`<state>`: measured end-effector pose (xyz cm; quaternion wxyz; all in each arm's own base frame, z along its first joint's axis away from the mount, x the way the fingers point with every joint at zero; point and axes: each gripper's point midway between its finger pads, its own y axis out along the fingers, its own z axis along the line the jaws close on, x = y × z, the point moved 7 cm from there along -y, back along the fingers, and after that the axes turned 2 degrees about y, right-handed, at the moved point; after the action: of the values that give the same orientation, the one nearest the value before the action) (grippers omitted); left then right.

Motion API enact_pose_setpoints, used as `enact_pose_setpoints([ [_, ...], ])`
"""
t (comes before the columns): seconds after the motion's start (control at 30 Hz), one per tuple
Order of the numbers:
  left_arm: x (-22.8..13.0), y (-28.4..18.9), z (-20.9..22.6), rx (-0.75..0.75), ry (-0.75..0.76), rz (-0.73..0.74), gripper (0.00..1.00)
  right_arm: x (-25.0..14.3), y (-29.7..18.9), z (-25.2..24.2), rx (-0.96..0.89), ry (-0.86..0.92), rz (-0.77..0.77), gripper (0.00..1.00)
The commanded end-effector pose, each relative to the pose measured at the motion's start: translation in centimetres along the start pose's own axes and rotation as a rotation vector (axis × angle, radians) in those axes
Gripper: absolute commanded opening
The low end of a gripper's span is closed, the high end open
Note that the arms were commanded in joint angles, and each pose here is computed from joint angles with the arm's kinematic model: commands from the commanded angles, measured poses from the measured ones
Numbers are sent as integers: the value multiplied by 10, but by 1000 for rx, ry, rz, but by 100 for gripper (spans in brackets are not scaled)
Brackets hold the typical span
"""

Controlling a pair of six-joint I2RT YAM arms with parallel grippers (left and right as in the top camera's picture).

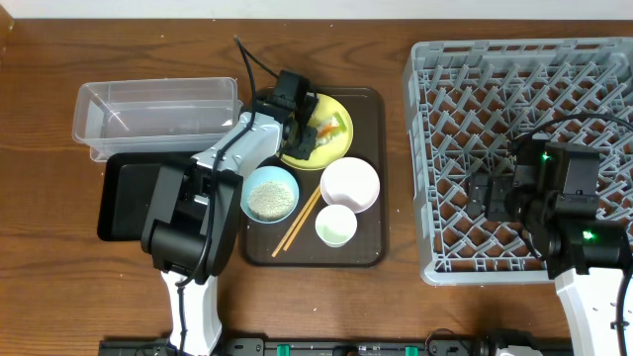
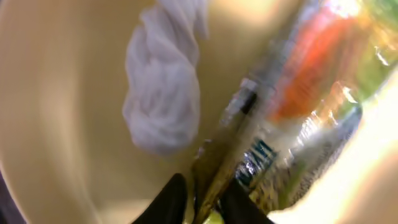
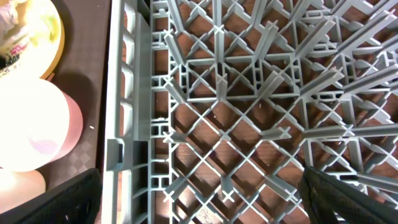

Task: Sort waste into correct bins and load items into the dishwasher rack
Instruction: 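Carry wrapper with left gripper and drop it into clear bin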

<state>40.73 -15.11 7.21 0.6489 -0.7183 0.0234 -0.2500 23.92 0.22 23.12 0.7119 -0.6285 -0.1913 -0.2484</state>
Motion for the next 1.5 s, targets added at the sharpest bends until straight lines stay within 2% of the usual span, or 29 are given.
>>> enact_pose_setpoints([
  [0.0, -9, -3, -3, -13, -4, 44, 19, 6, -5, -2, 1, 19, -21, 99],
  [0.1, -8, -16, -2, -11, -7, 38, 6, 6, -5, -2, 1, 19, -21, 99],
  [0.4, 11, -87, 3, 4, -15, -127, 6, 6, -5, -2, 1, 19, -21, 99],
  [0.63, 13, -132, 57, 167, -122, -227, 6, 6, -5, -2, 1, 19, -21, 99],
  [0.97, -16, -140, 152, 249, -504, -236, 6, 7, -5, -2, 1, 19, -22, 99],
  [1.13, -28, -135, 180, 244, -878, -265, 7, 7, -5, -2, 1, 19, -22, 99],
  [1.2, -31, -132, 185, 239, -975, -271, 17, 6, -5, -2, 1, 19, -21, 99],
  [1.33, -30, -130, 188, 227, -1090, -293, 17, 6, -5, -2, 1, 19, -21, 99],
  [1.4, -28, -130, 188, 220, -1126, -310, 34, 6, -5, -2, 1, 19, -21, 99],
  [1.47, -27, -130, 189, 214, -1159, -321, 38, 7, -5, -2, 1, 19, -22, 99],
])
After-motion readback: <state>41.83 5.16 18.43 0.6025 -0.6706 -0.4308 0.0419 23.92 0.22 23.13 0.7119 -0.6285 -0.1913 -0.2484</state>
